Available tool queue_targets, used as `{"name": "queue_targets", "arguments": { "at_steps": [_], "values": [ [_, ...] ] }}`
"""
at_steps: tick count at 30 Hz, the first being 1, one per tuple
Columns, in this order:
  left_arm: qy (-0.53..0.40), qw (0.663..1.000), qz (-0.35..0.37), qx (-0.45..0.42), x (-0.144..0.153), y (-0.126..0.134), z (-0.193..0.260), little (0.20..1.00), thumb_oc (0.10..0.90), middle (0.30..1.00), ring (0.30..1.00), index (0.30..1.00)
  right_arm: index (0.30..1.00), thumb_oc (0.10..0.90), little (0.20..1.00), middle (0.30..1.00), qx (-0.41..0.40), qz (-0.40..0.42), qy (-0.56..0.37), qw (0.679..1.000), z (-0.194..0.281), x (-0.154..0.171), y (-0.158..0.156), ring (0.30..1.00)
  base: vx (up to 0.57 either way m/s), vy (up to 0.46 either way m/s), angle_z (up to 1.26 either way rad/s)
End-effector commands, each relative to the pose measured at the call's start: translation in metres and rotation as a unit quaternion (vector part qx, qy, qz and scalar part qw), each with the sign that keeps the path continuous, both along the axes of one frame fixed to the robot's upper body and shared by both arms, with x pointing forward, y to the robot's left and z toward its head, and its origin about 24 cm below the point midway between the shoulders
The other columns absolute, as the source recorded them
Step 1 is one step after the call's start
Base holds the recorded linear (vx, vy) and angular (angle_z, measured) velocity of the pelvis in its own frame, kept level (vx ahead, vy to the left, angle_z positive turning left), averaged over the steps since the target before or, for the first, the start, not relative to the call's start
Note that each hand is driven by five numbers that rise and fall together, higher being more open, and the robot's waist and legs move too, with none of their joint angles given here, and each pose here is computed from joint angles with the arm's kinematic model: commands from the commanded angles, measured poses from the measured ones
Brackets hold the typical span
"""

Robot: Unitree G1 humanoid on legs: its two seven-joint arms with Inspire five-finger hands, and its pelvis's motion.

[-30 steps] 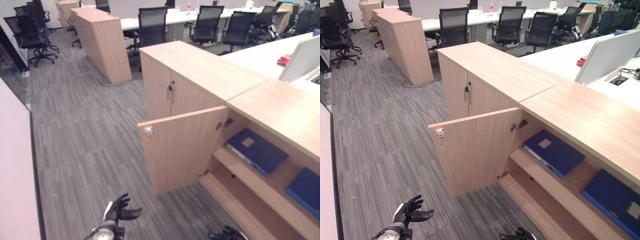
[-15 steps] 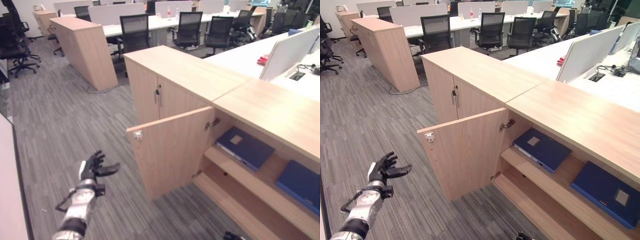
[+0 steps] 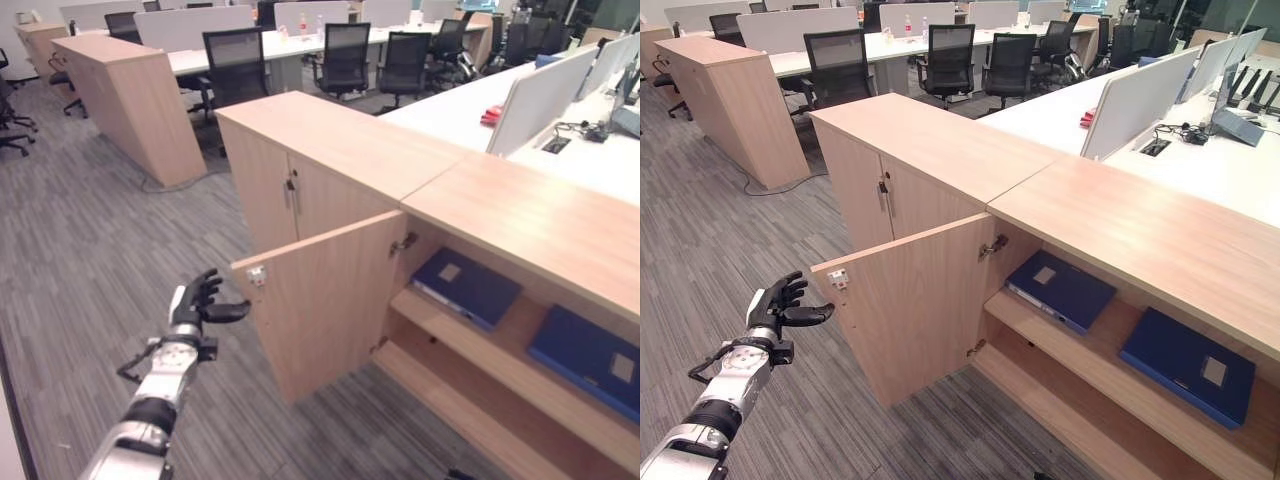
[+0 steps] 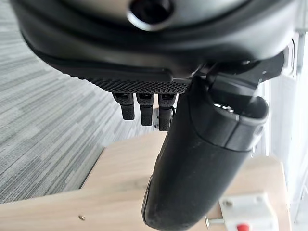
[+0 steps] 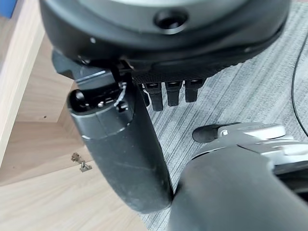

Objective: Put the empty folder in the office cabinet

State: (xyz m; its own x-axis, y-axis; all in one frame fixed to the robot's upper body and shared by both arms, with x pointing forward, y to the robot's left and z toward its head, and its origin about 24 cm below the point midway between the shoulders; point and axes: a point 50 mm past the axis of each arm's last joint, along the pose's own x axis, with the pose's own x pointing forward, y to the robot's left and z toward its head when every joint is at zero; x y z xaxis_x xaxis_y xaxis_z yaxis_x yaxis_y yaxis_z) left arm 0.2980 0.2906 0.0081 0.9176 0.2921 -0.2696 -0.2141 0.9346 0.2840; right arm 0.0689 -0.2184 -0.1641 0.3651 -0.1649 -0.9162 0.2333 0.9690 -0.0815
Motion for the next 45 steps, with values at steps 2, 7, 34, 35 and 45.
{"name": "queue_targets", "arguments": {
  "at_steps": [2,7,34,35,45],
  "values": [
    [-0.142,0.989,-0.022,0.011,0.052,-0.012,0.076,0.900,0.800,0.900,0.900,0.900,0.900,0.800,0.900,0.900,-0.028,-0.013,-0.017,0.999,0.006,0.013,-0.023,0.900,0.01,0.019,-0.09],
    [-0.163,0.983,-0.064,-0.048,0.057,-0.049,0.070,0.900,0.800,0.900,0.900,0.900,0.900,0.800,0.900,0.900,-0.037,-0.019,-0.010,0.999,0.006,0.013,-0.025,0.900,0.00,0.004,-0.01],
    [-0.171,0.884,-0.411,-0.141,-0.036,-0.173,0.054,0.900,0.800,0.900,0.900,0.900,0.900,0.800,0.900,0.900,-0.008,-0.090,-0.083,0.992,0.017,0.062,-0.019,0.900,-0.03,0.004,-0.01],
    [-0.172,0.884,-0.411,-0.140,-0.036,-0.173,0.055,0.900,0.800,0.900,0.900,0.900,0.900,0.800,0.900,0.900,-0.008,-0.090,-0.083,0.992,0.017,0.062,-0.019,0.900,-0.14,-0.003,-0.49],
    [-0.183,0.868,-0.442,-0.132,-0.049,-0.169,0.063,0.900,0.800,0.900,0.900,0.900,0.900,0.800,0.900,0.900,0.000,-0.057,-0.089,0.994,0.018,0.069,-0.012,0.900,-0.03,-0.081,-0.70]
  ]
}}
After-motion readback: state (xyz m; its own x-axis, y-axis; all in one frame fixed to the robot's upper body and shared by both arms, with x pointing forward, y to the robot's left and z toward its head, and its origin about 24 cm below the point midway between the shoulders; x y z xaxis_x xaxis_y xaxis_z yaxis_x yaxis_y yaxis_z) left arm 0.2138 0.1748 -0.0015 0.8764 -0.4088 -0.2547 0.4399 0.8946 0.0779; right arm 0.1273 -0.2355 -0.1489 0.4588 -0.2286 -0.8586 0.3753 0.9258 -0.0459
